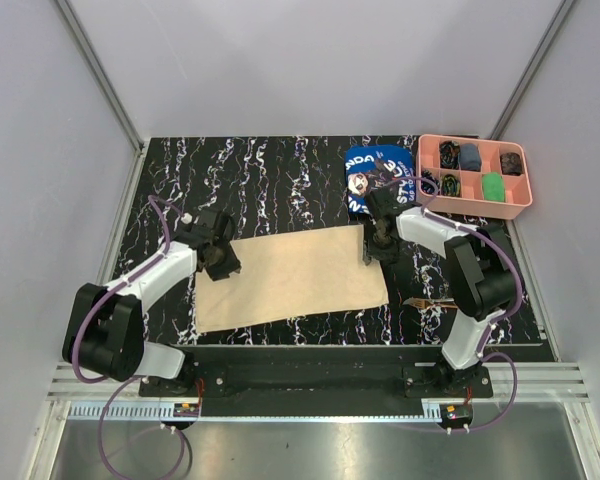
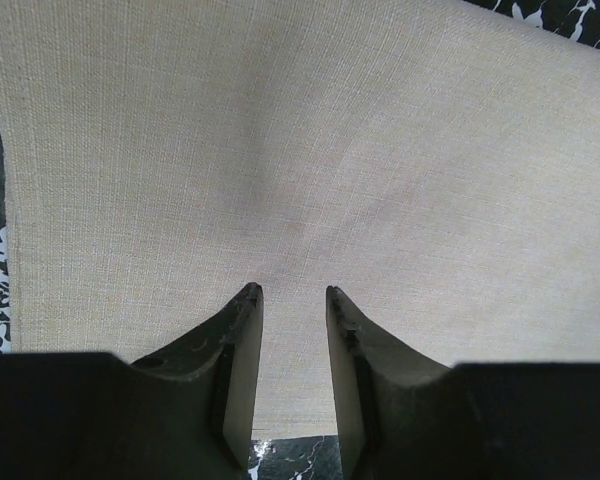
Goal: Fold the napkin into a case and place the utensils inside
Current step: Pick up the rectangle-folded napkin from the center of the board, then fold the rectangle-folded napkin at the center of the board.
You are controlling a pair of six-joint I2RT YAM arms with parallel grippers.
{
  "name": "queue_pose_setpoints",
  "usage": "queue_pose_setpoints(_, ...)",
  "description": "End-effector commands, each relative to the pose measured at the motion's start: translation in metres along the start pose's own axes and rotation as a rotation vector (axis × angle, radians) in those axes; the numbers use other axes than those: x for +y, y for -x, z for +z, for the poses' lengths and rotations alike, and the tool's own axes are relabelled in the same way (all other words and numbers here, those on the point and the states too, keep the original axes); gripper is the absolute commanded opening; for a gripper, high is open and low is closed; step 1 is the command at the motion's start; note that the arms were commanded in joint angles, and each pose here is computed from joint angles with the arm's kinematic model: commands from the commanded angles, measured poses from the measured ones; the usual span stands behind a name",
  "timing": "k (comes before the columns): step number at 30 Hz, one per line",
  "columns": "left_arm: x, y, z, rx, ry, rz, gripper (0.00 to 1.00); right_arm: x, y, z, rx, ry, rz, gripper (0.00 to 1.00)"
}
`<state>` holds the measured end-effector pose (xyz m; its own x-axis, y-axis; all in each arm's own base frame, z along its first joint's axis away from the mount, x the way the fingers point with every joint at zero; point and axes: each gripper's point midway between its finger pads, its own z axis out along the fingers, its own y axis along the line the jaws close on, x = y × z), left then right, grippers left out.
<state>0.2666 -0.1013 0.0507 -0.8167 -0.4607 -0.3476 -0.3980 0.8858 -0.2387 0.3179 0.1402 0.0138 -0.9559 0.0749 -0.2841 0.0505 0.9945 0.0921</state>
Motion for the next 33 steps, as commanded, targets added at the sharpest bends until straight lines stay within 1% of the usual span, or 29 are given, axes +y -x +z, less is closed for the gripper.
queue_pose_setpoints(1,-0.010,0.007,-0.007,-0.040,-0.068,-0.005,0.35,-0.010,-0.016,0.020,0.017,-0.143,-0.015,0.50)
queue_pose_setpoints(3,-0.012,0.007,-0.008,-0.041,-0.077,-0.006,0.35,-0.010,-0.024,0.027,0.043,-0.149,-0.014,0.49)
queue_pose_setpoints(6,-0.012,0.006,-0.009,-0.038,-0.084,-0.002,0.35,-0.009,-0.024,0.027,0.029,-0.156,-0.020,0.44)
queue_pose_setpoints(7,-0.012,0.005,-0.009,-0.035,-0.086,-0.002,0.35,-0.006,-0.024,0.027,0.026,-0.145,-0.020,0.39)
queue_pose_setpoints(8,-0.013,0.005,-0.010,-0.036,-0.093,-0.001,0.35,-0.005,-0.024,0.027,0.031,-0.135,-0.019,0.36)
queue_pose_setpoints(10,-0.015,0.004,-0.012,-0.033,-0.107,0.001,0.35,-0.002,-0.023,0.030,0.030,-0.116,-0.028,0.24)
queue_pose_setpoints(11,-0.016,0.004,-0.012,-0.034,-0.114,0.003,0.35,-0.002,-0.023,0.031,0.033,-0.105,-0.029,0.13)
queue_pose_setpoints(14,-0.023,0.004,-0.014,-0.026,-0.152,0.013,0.35,0.002,-0.018,0.027,0.018,-0.074,-0.037,0.00)
queue_pose_setpoints(17,-0.032,0.002,-0.011,-0.006,-0.187,0.015,0.35,-0.002,-0.004,0.013,-0.046,-0.095,-0.057,0.00)
queue_pose_setpoints(21,-0.047,0.004,-0.002,0.013,-0.214,0.026,0.35,-0.003,0.018,-0.026,-0.157,-0.086,-0.072,0.00)
queue_pose_setpoints(24,-0.061,0.003,0.008,0.041,-0.218,0.042,0.34,-0.009,0.025,-0.048,-0.190,-0.105,-0.065,0.00)
queue_pose_setpoints(26,-0.071,0.001,0.018,0.073,-0.216,0.029,0.34,-0.024,0.027,-0.057,-0.191,-0.148,-0.050,0.00)
queue_pose_setpoints(30,-0.088,-0.009,0.034,0.115,-0.210,0.017,0.33,-0.044,0.034,-0.080,-0.237,-0.189,-0.051,0.00)
queue_pose_setpoints(32,-0.093,-0.022,0.044,0.150,-0.194,0.031,0.33,-0.043,0.036,-0.087,-0.249,-0.179,-0.065,0.00)
queue_pose_setpoints(33,-0.096,-0.024,0.046,0.149,-0.188,0.036,0.33,-0.038,0.037,-0.091,-0.257,-0.153,-0.067,0.00)
